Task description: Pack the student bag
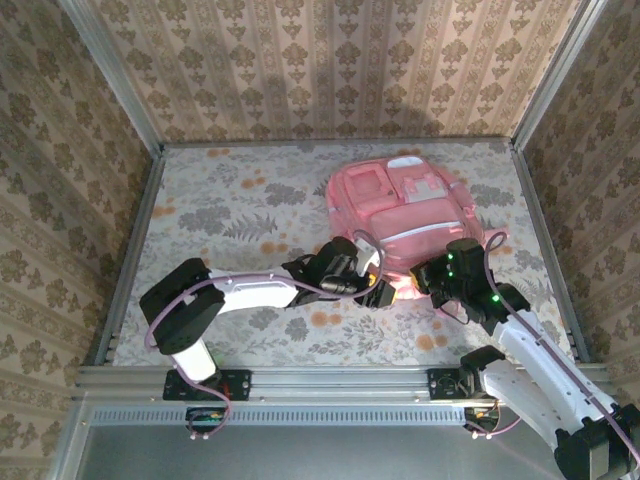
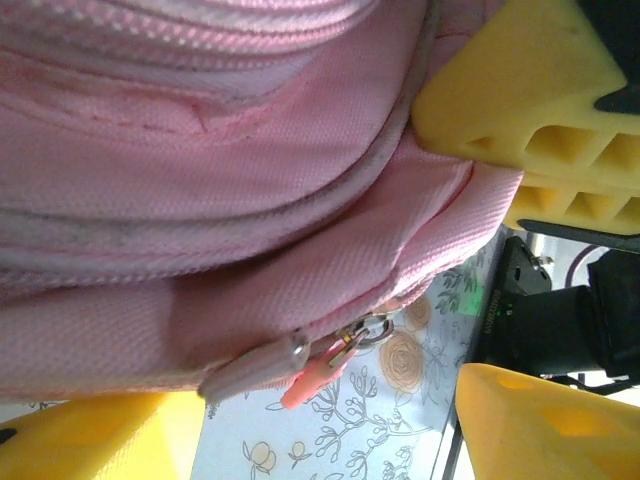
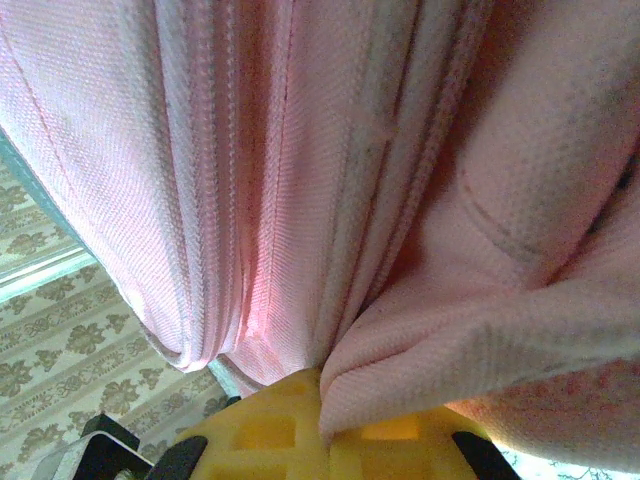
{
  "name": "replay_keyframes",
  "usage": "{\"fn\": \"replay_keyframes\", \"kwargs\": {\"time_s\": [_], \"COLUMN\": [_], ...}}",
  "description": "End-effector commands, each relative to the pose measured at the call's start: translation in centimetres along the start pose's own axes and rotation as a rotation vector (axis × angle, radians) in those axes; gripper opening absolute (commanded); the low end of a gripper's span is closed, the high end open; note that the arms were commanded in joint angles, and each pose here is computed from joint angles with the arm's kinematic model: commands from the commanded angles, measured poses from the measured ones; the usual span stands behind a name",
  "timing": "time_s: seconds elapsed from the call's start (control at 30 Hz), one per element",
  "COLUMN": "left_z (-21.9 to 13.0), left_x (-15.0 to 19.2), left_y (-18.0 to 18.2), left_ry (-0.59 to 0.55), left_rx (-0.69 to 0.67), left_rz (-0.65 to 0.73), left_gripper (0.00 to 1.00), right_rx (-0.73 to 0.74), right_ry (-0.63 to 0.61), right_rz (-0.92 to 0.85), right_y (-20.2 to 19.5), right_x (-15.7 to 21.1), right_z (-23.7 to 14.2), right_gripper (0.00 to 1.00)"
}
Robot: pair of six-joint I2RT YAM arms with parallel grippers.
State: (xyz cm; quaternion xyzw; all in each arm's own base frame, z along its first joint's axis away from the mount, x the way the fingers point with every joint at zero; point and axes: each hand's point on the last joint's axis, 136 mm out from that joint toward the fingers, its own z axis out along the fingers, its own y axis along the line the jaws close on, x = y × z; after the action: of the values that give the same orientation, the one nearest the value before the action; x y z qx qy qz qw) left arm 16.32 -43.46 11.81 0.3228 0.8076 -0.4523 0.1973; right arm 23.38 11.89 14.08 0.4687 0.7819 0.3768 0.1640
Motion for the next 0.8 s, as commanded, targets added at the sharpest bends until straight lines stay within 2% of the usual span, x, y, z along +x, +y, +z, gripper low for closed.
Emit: {"fn": "replay_keyframes", "kwargs": {"time_s": [0.0, 0.23, 0.5, 0.77], "left_z": [0.0, 1.0, 0.9, 0.2], "left_x": [-1.0, -0.6, -1.0, -1.3], "left_y": [-0.6, 0.7, 1.7, 1.0], "left_ry": [0.009, 0.06, 0.055, 0.029], "left_rx": [-0.059, -0.151, -0.235, -0.217], "left_rz": [0.074, 0.101, 0.125, 0.135], "left_gripper": [0.68, 0.58, 0.3, 0.06], "right_rx": [-0.154, -0.165, -0.175, -0.158], "right_ry": [0.012, 0.018, 0.025, 0.028], "right_rz": [-0.028, -0.026, -0.023, -0.023], "right_y": [4.8, 5.2, 5.4, 4.8], "right_x": [0.5, 0.7, 0.9, 0.9], "right_z": [-1.2, -1.2, -1.2, -0.5], "right_gripper": [0.0, 0.0, 0.0, 0.0]}}
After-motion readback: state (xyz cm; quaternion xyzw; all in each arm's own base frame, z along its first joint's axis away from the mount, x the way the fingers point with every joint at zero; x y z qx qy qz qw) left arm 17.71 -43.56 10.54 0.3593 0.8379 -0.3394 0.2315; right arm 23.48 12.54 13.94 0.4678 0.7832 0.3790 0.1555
